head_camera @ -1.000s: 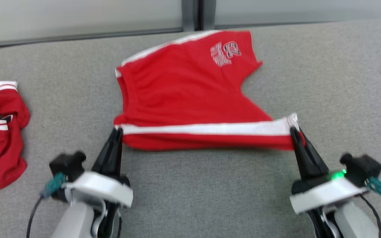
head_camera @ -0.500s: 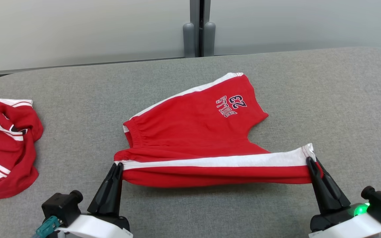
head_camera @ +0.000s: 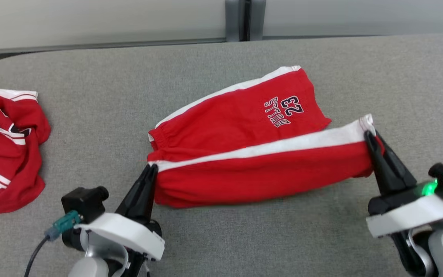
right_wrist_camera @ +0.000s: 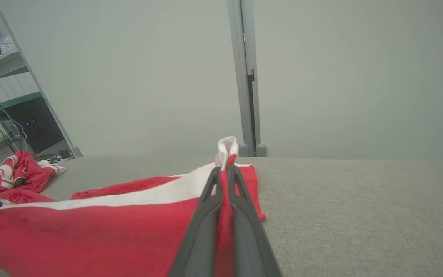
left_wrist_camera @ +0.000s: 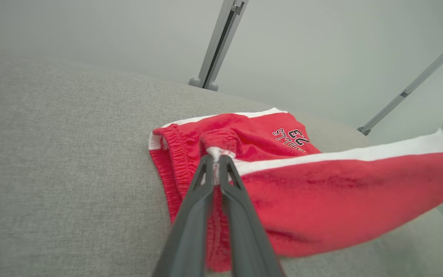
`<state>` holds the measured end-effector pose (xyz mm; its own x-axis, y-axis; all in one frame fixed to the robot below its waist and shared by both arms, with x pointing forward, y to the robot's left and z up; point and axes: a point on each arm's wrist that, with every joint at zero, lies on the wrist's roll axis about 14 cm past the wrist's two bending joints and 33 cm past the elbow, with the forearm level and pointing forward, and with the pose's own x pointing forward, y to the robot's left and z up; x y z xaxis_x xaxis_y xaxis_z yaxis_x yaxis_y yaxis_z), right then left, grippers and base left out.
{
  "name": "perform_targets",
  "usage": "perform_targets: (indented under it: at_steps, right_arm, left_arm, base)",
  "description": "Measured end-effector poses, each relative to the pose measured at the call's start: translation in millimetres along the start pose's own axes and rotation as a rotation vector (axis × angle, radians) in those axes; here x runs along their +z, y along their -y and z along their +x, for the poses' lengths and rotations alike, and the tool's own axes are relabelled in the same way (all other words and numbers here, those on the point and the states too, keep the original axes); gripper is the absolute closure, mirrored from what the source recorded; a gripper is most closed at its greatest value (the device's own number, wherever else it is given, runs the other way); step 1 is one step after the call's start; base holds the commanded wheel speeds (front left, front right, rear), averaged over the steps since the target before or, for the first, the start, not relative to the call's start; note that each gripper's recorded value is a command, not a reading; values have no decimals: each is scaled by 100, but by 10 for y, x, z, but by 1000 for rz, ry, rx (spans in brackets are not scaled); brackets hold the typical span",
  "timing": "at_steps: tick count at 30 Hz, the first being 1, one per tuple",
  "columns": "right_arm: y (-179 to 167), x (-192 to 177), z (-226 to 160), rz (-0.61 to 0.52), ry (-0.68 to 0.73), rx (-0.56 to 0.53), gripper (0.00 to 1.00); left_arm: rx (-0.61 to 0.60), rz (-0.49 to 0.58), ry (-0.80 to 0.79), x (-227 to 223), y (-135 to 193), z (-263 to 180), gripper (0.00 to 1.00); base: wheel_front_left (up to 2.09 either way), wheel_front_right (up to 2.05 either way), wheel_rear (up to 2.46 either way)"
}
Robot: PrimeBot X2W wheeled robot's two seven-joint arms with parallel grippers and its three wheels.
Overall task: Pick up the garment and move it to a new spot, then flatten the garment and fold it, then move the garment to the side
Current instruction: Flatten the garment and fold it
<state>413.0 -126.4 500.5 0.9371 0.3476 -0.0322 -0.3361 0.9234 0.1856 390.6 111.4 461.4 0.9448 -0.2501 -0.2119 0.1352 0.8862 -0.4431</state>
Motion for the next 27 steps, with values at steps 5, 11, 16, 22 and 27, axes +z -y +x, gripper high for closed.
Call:
perform_targets:
  at_steps: [5,11,16,22,27]
  right_arm:
    - [162,-28,515,-44,-6,43,100]
    - [347,-169,1160,-55,-31,70,100]
    - [416,-492,1556,-35,-102,83,100]
    - [415,-825,1823,-8,-166,85,100]
    - [397,-933,1839,-27,-186,82,0]
  left_arm:
    - [6,-23,1,-5,-124,350,100]
    - [27,-34,27,14,-337,757,100]
    - [49,-23,2,-68,-516,973,100]
    - [72,-11,-34,-173,-679,1102,90]
    - [63,-14,-5,-151,-658,1148,0]
  base:
    - [0,0,0]
    - [0,0,0]
    - [0,0,0]
    - [0,0,0]
    - [0,0,0]
